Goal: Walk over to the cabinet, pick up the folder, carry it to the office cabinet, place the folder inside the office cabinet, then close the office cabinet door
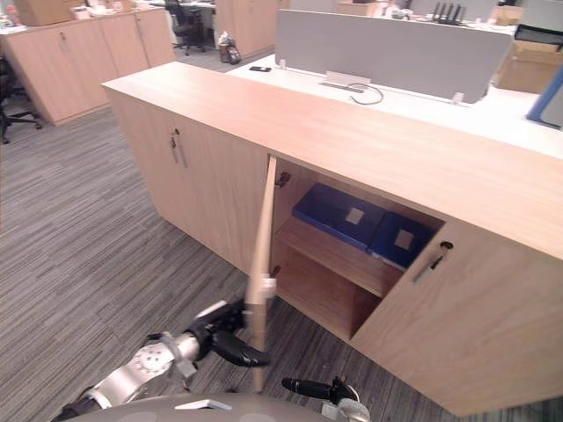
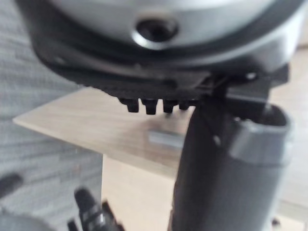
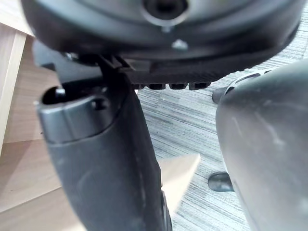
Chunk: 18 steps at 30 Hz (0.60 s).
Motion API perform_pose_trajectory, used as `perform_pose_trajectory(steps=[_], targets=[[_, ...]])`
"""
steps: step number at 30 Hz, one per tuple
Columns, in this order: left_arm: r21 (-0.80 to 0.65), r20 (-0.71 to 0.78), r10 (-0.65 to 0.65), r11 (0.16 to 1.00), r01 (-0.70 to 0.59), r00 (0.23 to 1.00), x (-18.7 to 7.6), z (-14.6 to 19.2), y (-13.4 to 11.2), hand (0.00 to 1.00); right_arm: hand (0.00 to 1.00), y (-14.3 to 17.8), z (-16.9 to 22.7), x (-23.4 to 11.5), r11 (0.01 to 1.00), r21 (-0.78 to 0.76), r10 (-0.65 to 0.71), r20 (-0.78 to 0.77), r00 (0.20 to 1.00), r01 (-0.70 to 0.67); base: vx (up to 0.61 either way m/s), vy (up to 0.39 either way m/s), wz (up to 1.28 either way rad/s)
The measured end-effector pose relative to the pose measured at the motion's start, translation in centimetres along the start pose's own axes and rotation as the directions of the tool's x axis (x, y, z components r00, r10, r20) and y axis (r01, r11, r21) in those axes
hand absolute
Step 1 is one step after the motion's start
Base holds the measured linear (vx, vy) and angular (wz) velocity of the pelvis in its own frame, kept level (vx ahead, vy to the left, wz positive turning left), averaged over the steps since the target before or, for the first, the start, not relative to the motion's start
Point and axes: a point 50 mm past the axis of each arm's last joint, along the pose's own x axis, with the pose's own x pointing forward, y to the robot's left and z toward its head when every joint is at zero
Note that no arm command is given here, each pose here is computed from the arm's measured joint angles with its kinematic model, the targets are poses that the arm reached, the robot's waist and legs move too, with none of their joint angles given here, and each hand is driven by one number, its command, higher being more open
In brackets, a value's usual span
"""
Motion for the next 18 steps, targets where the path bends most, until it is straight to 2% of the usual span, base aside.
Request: perform_pose_trajectory(steps=[1, 2, 6, 10, 18], targets=[[0.015, 0.009, -0.057, 0.998, 0.056, 0.998, 0.4, 0.4, -0.9, 1.0, 1.0, 0.1, 0.2, 0.0, 1.0, -0.003, 0.001, 0.005, 1.0, -0.001, -0.05, 0.112, -0.41], [0.02, 0.043, -0.2, 0.98, 0.199, 0.979, 1.4, 1.4, -3.7, 1.0, 1.0, 0.6, 0.9, 0.2, 1.0, -0.019, 0.011, 0.015, 1.0, -0.011, -0.03, 0.091, -0.31], [0.032, 0.076, -0.356, 0.934, 0.355, 0.931, 2.5, 2.5, -6.8, 1.0, 1.0, 0.8, 1.4, 0.2, 0.999, -0.042, 0.027, 0.03, 0.999, -0.025, -0.01, 0.052, -0.19], [0.067, 0.046, -0.364, 0.93, 0.36, 0.93, 2.8, 2.6, -6.5, 1.0, 1.0, -0.7, -0.9, 0.0, 0.999, -0.04, -0.02, -0.054, 0.998, 0.018, 0.03, -0.014, 0.16], [0.063, -0.009, -0.385, 0.921, 0.385, 0.923, 2.8, 1.4, -7.2, 1.0, 1.0, -0.8, -1.0, 0.0, 0.997, -0.069, -0.022, -0.059, 0.998, 0.018, 0.09, -0.046, 0.08]])
